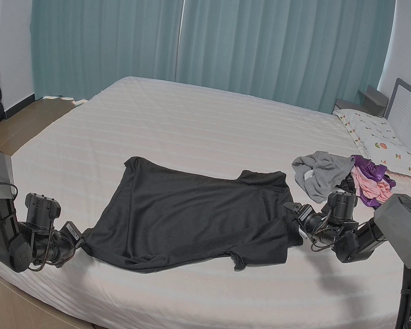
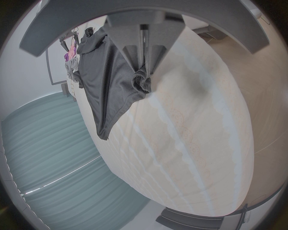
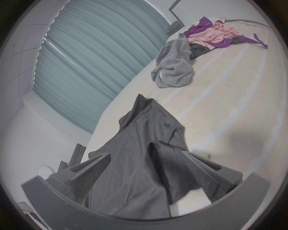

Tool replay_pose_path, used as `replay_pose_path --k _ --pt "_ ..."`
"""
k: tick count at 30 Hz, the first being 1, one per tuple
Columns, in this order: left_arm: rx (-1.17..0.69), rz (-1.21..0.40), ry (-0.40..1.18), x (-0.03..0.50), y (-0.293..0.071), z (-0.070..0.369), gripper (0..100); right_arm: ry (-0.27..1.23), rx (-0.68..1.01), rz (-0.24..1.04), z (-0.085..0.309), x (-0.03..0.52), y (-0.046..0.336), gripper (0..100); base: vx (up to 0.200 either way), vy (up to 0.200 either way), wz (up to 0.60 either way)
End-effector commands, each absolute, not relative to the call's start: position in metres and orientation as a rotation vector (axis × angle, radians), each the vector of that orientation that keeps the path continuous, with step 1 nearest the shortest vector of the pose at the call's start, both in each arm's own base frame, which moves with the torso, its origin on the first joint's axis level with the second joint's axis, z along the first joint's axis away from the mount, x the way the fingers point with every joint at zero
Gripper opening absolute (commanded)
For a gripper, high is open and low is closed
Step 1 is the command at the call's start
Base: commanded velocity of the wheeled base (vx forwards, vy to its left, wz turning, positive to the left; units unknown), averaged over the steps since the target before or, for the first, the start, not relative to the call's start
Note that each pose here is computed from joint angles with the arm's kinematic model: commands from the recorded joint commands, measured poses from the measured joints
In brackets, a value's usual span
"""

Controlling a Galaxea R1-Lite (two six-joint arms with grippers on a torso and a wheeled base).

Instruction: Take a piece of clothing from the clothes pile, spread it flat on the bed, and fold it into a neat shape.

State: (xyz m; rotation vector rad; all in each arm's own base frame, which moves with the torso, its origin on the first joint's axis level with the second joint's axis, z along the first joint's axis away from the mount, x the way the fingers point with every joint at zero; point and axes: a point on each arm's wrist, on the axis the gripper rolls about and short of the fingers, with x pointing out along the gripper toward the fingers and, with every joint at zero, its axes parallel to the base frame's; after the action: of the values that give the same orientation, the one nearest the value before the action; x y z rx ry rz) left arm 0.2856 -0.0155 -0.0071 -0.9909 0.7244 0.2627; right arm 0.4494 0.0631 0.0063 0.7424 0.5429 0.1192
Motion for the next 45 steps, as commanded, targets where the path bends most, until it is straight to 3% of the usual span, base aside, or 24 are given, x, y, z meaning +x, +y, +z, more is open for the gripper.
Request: replay_pose_path --k 1,7,15,38,39,45 --pt "-0.992 0.264 0.728 0.284 -0.015 -0.007 0 0.572 0.757 0.153 0.042 0.41 0.052 100 0.0 0.0 0.0" --pt "-0.994 0.263 0.738 0.28 -0.015 -0.007 0 0.707 0.758 0.17 0.034 0.362 0.052 100 0.0 0.0 0.0" --pt "-0.991 0.262 0.741 0.28 -0.016 -0.007 0 0.85 0.762 0.194 0.007 0.342 0.067 100 0.0 0.0 0.0" --pt "-0.989 0.26 0.742 0.28 -0.016 -0.007 0 0.876 0.765 0.226 -0.017 0.368 0.099 100 0.0 0.0 0.0" --pt "-0.989 0.26 0.742 0.28 -0.016 -0.007 0 0.876 0.767 0.224 -0.017 0.368 0.098 0 0.0 0.0 0.0" --pt "-0.99 0.262 0.745 0.279 -0.016 -0.008 0 0.869 0.763 0.195 -0.015 0.364 0.094 0 0.0 0.0 0.0"
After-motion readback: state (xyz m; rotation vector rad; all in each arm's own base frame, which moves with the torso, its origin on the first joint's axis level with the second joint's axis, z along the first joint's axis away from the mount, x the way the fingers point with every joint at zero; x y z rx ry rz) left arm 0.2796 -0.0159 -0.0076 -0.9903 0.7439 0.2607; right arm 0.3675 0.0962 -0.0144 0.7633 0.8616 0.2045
